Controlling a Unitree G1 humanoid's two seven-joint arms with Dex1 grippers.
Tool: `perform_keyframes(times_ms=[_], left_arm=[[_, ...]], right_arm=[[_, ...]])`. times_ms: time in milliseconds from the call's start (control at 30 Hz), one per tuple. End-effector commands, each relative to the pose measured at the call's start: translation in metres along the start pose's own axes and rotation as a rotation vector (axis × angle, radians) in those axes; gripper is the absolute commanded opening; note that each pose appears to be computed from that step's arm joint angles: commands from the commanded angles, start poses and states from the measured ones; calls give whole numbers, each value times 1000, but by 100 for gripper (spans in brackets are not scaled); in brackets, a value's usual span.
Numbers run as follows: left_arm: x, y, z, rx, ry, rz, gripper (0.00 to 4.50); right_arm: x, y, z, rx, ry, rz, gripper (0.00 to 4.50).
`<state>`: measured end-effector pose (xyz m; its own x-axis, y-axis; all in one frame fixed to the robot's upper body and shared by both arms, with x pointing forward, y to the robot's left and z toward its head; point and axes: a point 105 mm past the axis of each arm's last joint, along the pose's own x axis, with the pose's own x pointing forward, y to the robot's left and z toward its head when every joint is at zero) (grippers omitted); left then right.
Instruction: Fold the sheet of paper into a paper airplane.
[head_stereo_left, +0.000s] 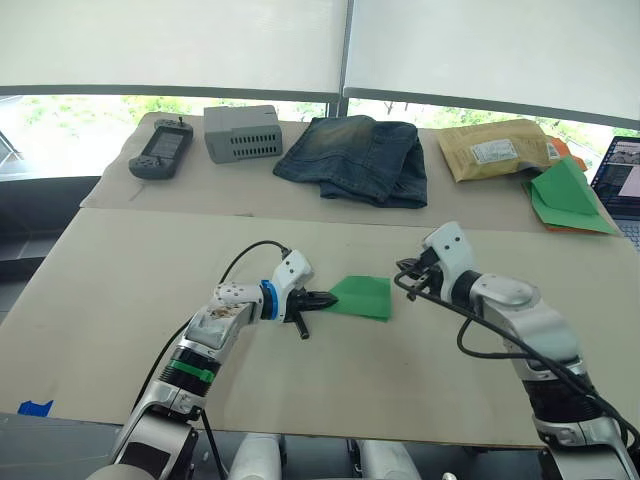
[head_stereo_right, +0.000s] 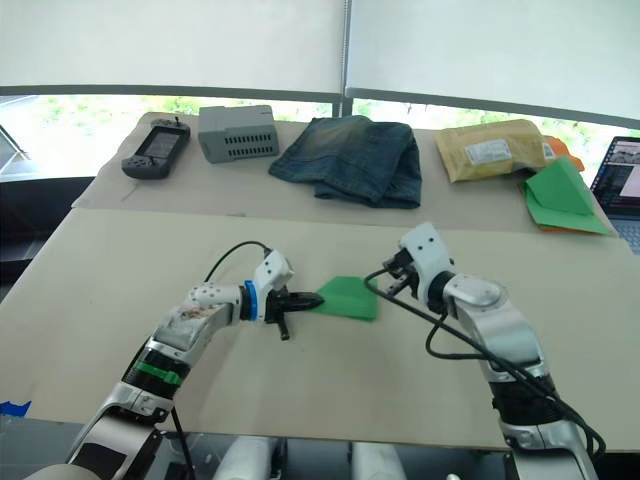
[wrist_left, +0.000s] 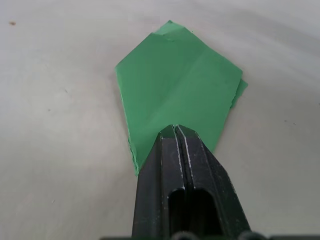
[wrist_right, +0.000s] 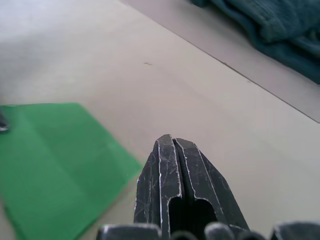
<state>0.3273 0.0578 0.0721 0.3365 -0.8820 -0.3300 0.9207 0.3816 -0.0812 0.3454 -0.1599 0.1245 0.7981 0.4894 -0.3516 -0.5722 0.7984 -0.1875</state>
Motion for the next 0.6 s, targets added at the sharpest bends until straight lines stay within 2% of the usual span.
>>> perform_keyframes(times_ms=[33, 100, 233, 433, 600], left_arm=[[0, -3, -7, 21, 29, 2, 0], [1, -4, -9, 23, 32, 1, 0], [5, -9, -9, 21, 18, -15, 0], [6, -11, -7, 23, 10, -15, 0], [6, -14, -5, 37, -2, -28, 0]], right_arm=[[-5, -2, 7, 189, -2, 64, 120], [-6, -1, 4, 294, 30, 100, 201], [-3, 4, -5, 531, 52, 181, 329], [2, 11, -12, 618, 85, 238, 329], [5, 18, -8, 689, 58, 306, 329]])
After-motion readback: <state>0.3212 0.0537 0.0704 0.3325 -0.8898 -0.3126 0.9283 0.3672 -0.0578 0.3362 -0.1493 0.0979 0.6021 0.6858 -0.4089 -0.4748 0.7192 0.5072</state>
